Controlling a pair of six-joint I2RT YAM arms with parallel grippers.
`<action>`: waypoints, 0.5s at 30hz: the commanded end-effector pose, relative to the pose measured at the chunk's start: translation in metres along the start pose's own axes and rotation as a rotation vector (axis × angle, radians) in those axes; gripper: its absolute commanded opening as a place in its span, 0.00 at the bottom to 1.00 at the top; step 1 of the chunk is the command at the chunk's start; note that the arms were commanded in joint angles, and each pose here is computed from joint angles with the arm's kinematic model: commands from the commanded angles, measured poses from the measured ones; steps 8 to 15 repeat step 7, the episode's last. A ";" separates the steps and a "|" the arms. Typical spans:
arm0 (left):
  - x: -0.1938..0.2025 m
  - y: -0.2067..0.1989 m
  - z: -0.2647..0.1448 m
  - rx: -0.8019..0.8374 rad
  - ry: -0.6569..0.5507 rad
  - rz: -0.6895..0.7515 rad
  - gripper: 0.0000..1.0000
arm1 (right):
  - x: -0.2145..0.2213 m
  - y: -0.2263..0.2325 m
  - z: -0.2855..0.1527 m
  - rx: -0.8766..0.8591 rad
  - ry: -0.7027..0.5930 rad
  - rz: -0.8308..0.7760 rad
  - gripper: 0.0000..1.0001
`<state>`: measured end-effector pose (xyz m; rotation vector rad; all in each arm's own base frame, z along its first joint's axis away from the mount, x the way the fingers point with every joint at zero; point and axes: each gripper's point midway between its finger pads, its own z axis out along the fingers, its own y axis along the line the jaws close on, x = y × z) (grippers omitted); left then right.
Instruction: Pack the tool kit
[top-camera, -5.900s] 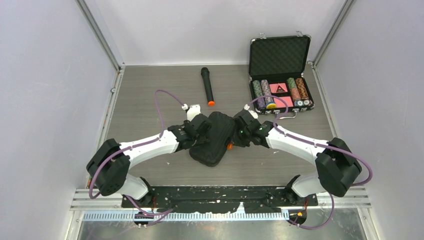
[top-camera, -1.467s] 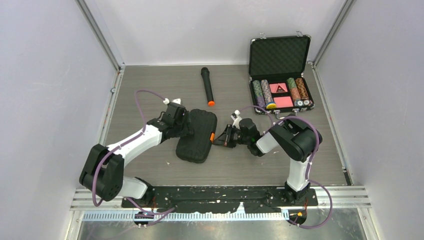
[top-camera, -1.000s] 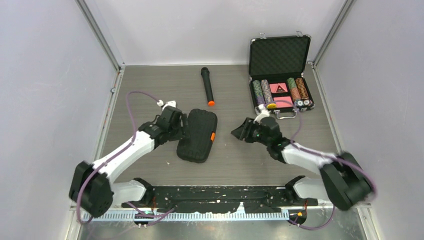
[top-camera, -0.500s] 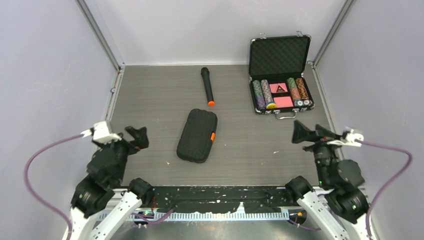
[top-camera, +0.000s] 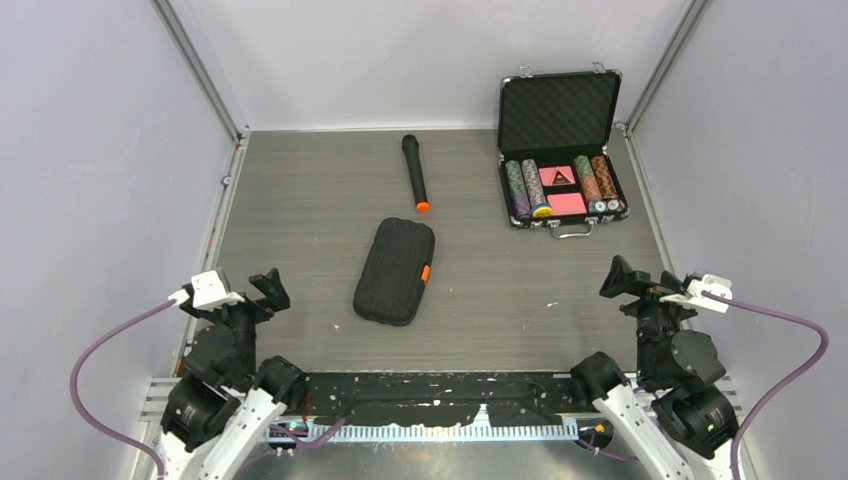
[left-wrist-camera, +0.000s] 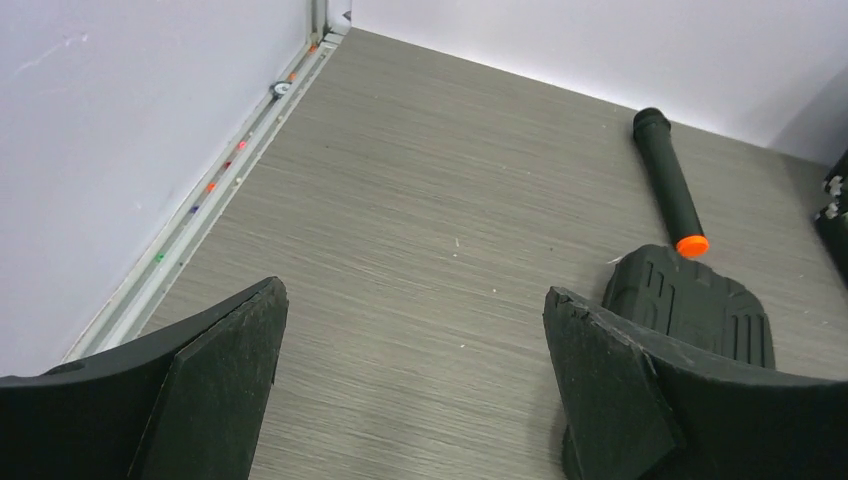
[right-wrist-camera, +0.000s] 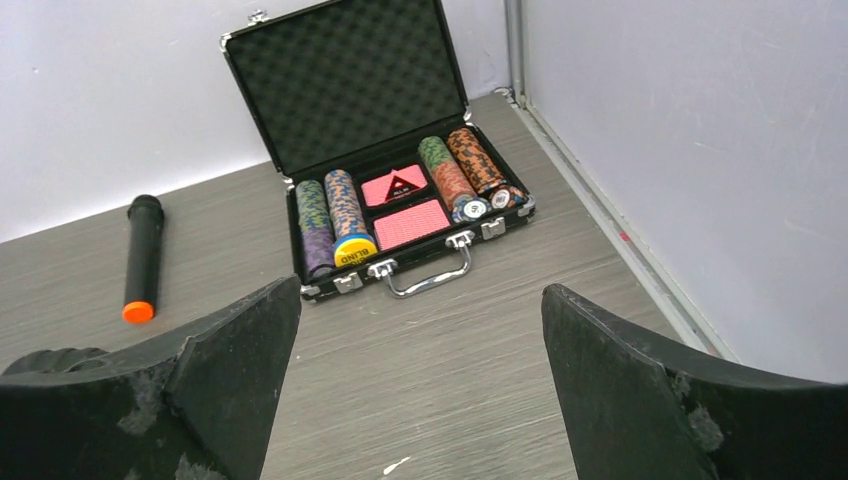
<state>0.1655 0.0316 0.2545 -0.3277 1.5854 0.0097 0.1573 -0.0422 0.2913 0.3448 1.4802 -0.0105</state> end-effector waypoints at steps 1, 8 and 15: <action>-0.042 0.022 -0.028 0.040 -0.254 -0.158 1.00 | -0.020 -0.026 -0.020 0.030 -0.130 0.091 0.95; -0.034 0.017 -0.021 0.039 -0.237 -0.124 1.00 | -0.018 -0.024 -0.017 0.033 -0.117 0.080 0.95; -0.034 0.017 -0.021 0.039 -0.237 -0.124 1.00 | -0.018 -0.024 -0.017 0.033 -0.117 0.080 0.95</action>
